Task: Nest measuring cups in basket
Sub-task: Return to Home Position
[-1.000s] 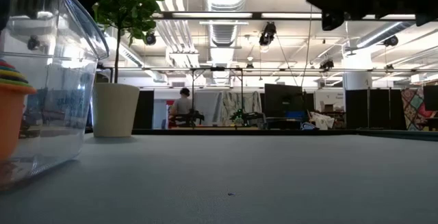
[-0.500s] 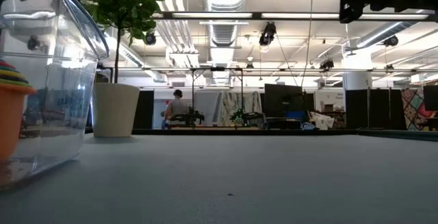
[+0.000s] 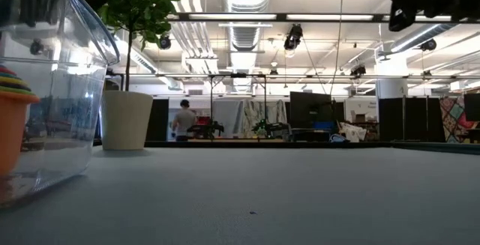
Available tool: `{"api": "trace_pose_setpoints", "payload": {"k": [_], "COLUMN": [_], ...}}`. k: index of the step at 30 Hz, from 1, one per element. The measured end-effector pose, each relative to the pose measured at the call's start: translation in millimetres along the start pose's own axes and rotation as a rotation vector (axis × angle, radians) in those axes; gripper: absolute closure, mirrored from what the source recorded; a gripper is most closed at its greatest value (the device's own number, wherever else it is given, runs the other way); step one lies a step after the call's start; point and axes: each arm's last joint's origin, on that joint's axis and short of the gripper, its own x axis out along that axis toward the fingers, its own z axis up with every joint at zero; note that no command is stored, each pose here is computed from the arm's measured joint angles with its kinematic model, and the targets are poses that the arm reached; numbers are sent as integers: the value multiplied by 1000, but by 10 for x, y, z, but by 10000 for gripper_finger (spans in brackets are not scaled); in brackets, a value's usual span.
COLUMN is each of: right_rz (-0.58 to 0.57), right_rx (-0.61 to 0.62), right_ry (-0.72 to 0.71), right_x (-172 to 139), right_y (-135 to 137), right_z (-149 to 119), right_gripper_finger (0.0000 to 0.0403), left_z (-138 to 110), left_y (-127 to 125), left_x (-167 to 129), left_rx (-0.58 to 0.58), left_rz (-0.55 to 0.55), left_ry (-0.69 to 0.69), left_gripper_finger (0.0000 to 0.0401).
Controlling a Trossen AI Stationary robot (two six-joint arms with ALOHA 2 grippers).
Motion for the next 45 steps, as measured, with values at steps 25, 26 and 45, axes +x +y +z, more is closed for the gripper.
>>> {"api": "trace_pose_setpoints", "payload": {"k": [25, 26, 45], "right_rz": [-31, -31, -104], "right_rx": [68, 68, 59], "right_ry": [140, 140, 196], "right_x": [-136, -136, -136], "right_y": [51, 51, 33], "right_z": [-649, -649, -700], "right_gripper_finger": [394, 394, 394], "left_z": [-628, -637, -619], "left_y": [118, 120, 117], "left_x": [111, 110, 114], "left_rx": [-32, -31, -113], "left_rz": [17, 19, 34], "left_ry": [89, 99, 142], "left_gripper_finger": [401, 401, 401]}}
